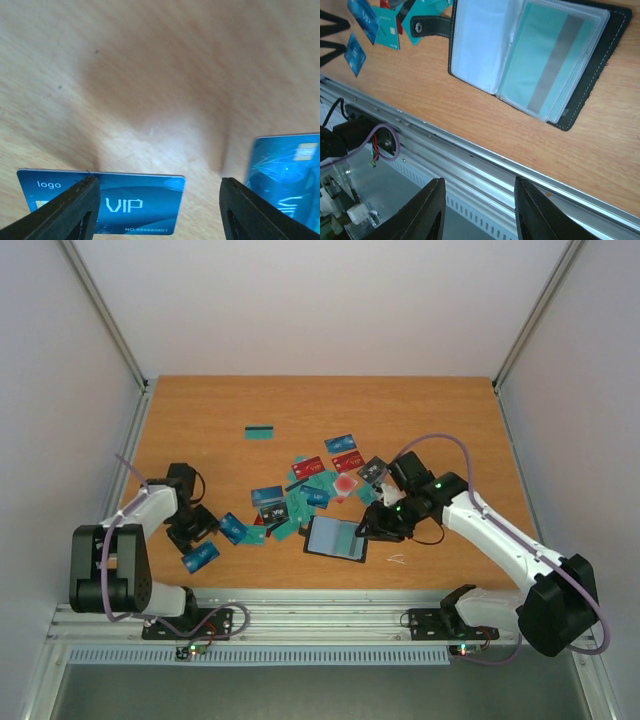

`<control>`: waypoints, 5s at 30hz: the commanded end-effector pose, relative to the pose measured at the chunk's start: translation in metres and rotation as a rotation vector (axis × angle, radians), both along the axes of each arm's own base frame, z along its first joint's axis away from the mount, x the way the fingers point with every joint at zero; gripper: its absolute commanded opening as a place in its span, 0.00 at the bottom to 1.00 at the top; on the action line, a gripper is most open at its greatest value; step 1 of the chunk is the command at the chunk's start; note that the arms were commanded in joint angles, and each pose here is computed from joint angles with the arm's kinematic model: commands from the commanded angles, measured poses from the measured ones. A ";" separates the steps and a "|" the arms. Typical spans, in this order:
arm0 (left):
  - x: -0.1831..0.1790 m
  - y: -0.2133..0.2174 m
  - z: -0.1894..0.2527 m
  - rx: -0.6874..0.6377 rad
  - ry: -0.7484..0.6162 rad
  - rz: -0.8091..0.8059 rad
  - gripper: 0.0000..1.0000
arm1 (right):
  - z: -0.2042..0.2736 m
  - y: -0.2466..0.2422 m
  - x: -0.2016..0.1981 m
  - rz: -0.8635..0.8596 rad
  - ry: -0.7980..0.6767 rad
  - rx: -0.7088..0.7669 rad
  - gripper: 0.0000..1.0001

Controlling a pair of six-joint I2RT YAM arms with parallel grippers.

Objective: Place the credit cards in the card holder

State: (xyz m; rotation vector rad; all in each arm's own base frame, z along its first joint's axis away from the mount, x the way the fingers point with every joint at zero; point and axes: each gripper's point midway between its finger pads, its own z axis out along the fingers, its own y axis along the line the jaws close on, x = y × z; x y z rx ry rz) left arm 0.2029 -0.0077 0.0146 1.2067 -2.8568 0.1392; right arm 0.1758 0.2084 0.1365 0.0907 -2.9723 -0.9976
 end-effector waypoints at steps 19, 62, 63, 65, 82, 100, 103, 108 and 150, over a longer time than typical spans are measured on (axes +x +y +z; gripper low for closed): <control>-0.018 0.000 -0.007 0.009 0.064 0.035 0.59 | 0.016 -0.018 -0.043 0.092 -0.018 0.017 0.40; -0.004 0.003 -0.011 0.027 0.088 -0.033 0.57 | -0.005 -0.021 -0.055 -0.018 0.038 0.060 0.40; -0.005 0.002 -0.012 0.023 0.085 -0.034 0.57 | -0.005 -0.021 -0.054 -0.019 0.036 0.062 0.40; -0.008 0.000 -0.013 0.014 0.081 -0.031 0.56 | -0.004 -0.021 -0.055 -0.023 0.038 0.063 0.40; -0.043 -0.038 -0.022 -0.048 0.103 -0.014 0.55 | -0.004 -0.030 -0.068 -0.066 0.034 0.073 0.40; -0.075 -0.058 -0.014 -0.119 0.066 0.033 0.55 | -0.013 -0.018 -0.072 -0.182 0.107 0.211 0.38; -0.076 -0.062 -0.015 -0.129 0.065 0.019 0.55 | -0.015 -0.010 -0.067 -0.204 0.116 0.228 0.38; -0.079 -0.068 -0.015 -0.164 0.063 0.027 0.55 | -0.020 0.017 -0.063 -0.210 0.137 0.234 0.37; -0.017 -0.045 0.203 -0.072 -0.432 -0.247 0.68 | -0.090 0.305 -0.101 -0.193 0.193 0.160 0.43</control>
